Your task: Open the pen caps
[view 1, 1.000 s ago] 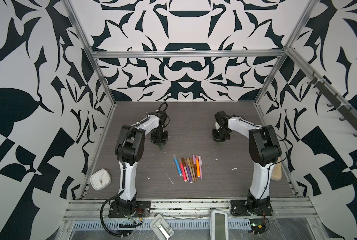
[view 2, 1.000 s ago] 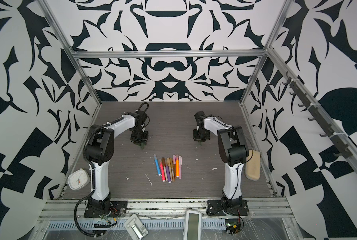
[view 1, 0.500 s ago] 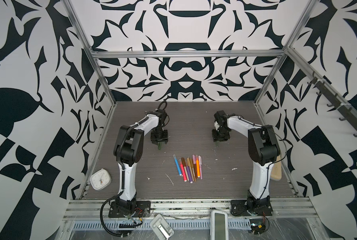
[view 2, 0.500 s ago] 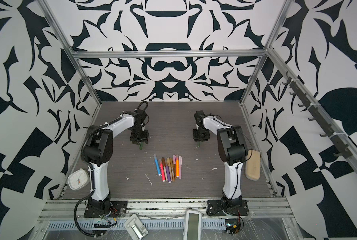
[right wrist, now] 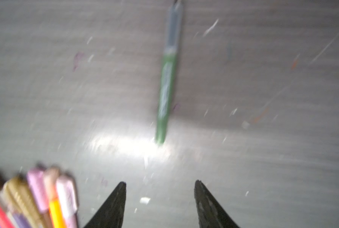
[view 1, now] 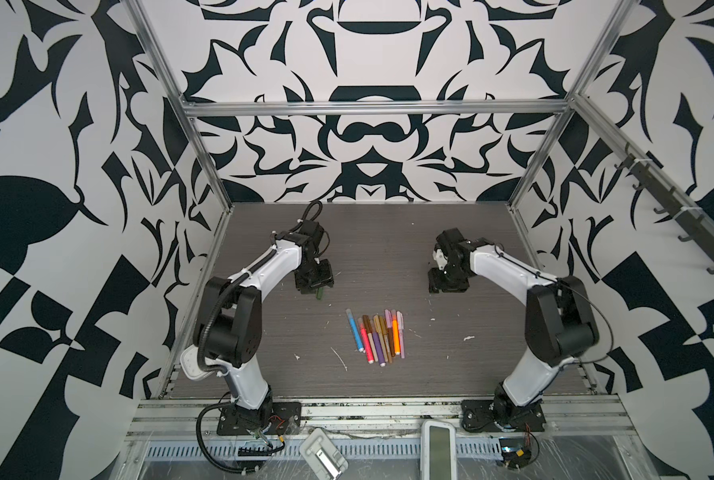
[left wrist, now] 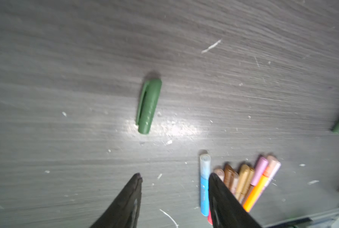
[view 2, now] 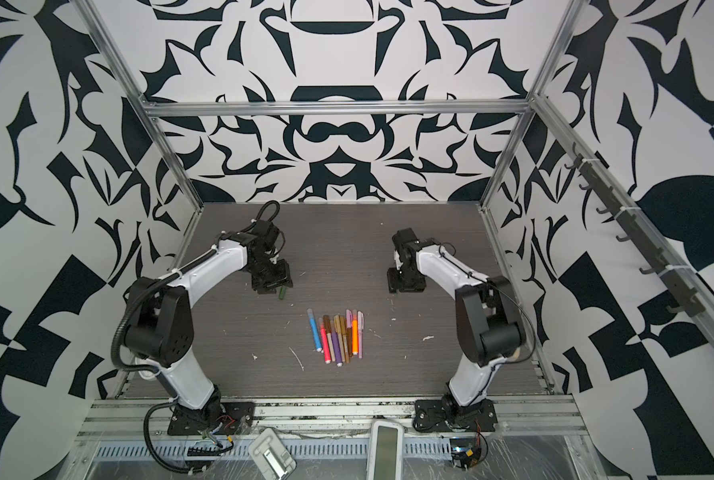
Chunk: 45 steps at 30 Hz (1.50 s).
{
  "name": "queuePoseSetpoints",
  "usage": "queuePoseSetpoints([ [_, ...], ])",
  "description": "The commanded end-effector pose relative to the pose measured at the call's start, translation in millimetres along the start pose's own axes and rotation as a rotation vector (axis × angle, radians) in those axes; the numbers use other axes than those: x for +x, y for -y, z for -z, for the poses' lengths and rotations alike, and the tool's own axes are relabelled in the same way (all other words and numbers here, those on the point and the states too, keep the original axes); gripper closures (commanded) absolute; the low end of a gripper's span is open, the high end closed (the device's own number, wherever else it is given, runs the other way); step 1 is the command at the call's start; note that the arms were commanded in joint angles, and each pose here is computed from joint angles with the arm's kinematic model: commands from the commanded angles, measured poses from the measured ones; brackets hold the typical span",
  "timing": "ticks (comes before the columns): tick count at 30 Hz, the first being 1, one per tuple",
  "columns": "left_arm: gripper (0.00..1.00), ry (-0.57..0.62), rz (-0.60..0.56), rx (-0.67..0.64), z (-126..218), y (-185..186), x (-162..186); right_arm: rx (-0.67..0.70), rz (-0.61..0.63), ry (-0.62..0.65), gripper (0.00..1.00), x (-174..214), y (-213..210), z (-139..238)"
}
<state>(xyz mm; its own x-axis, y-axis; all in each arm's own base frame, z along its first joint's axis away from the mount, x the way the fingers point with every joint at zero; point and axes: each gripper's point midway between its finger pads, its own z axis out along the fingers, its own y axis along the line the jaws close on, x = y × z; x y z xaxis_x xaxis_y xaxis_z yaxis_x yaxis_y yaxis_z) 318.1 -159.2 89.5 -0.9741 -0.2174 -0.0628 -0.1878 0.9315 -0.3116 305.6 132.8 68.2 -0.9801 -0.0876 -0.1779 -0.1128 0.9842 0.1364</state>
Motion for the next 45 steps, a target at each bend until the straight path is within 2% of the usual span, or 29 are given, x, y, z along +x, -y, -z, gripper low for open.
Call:
queuePoseSetpoints([
  [1,0.43,0.083,0.097,0.155,11.2,19.3,-2.1,-0.041,0.016,-0.043,0.46,50.0,-31.4,-4.1],
  [5,0.43,0.116,0.138,0.192,12.0,18.0,5.0,-0.088,0.009,-0.041,0.56,94.5,-59.7,-5.4],
  [7,0.44,0.109,0.151,0.193,9.2,17.2,8.4,-0.11,-0.017,-0.045,0.65,106.1,-65.5,-7.1],
  [9,0.44,0.102,0.152,0.19,6.8,17.9,11.8,-0.13,-0.036,-0.048,0.67,113.1,-69.1,-9.2],
  [17,0.44,0.101,0.16,0.201,2.6,25.6,23.1,-0.176,-0.015,-0.083,0.65,120.2,-85.7,-14.8],
  [32,0.44,0.088,0.174,0.198,-1.2,14.4,39.2,-0.24,-0.036,-0.141,0.68,117.5,-112.3,-32.0],
  [45,0.43,0.08,0.165,0.2,-4.7,14.4,39.7,-0.271,-0.038,-0.11,0.71,111.9,-119.7,-27.9],
])
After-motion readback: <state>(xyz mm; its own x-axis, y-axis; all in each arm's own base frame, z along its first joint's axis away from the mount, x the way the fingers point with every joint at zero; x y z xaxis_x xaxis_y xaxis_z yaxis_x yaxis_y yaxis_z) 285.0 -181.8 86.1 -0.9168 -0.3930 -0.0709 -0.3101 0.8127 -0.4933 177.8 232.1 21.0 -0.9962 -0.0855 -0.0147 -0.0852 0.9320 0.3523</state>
